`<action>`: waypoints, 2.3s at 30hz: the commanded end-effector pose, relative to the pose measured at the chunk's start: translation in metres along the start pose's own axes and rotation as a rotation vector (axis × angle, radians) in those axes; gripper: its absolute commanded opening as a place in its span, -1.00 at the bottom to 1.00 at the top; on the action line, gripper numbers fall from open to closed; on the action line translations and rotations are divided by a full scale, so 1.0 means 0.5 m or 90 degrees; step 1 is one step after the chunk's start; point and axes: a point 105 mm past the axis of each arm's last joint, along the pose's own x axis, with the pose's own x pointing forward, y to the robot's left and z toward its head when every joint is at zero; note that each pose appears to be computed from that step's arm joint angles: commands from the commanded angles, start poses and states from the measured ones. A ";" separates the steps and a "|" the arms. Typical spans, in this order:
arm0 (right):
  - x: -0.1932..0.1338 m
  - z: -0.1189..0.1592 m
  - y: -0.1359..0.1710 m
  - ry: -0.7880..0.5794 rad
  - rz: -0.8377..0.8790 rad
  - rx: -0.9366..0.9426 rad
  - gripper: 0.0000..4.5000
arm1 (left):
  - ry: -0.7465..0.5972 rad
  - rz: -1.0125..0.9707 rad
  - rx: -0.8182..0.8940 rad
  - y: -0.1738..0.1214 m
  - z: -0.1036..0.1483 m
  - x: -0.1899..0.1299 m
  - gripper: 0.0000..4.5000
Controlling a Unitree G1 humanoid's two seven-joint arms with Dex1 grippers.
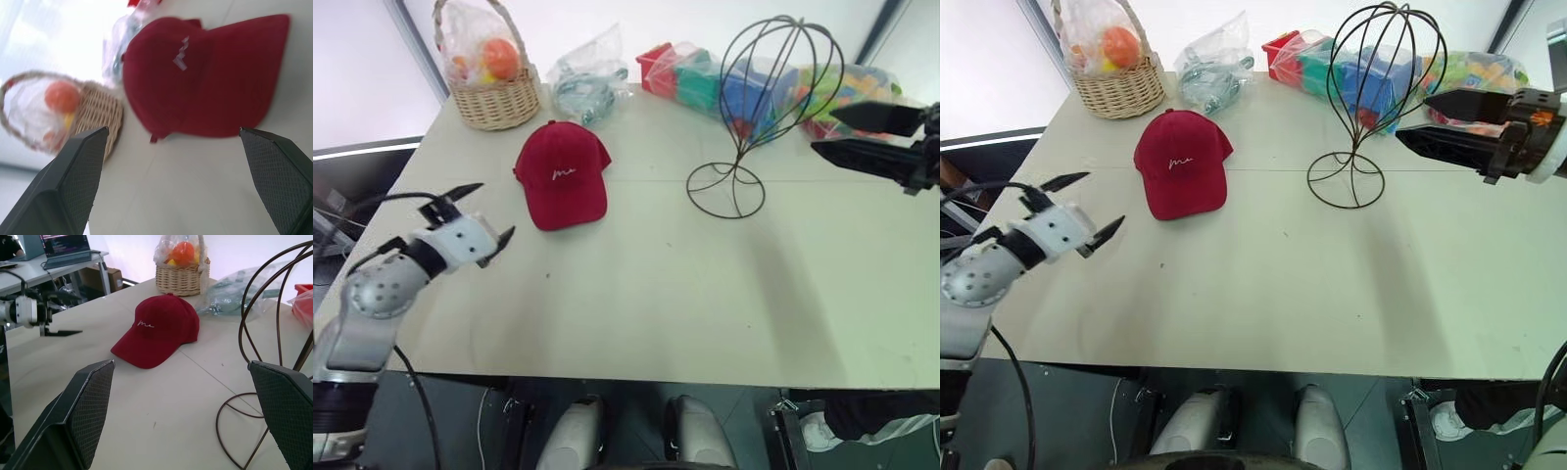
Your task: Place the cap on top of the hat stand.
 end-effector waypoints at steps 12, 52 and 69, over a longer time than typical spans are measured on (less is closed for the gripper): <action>-0.005 0.022 -0.008 -0.029 -0.009 -0.030 0.98 | -0.029 -0.024 0.040 -0.088 -0.025 0.057 0.99; 0.004 0.022 -0.015 -0.034 -0.026 -0.047 1.00 | -0.104 -0.061 0.067 -0.147 -0.008 0.201 -0.98; 0.007 0.016 -0.022 -0.040 -0.039 -0.042 1.00 | -0.195 0.225 0.142 0.041 0.081 0.143 -0.98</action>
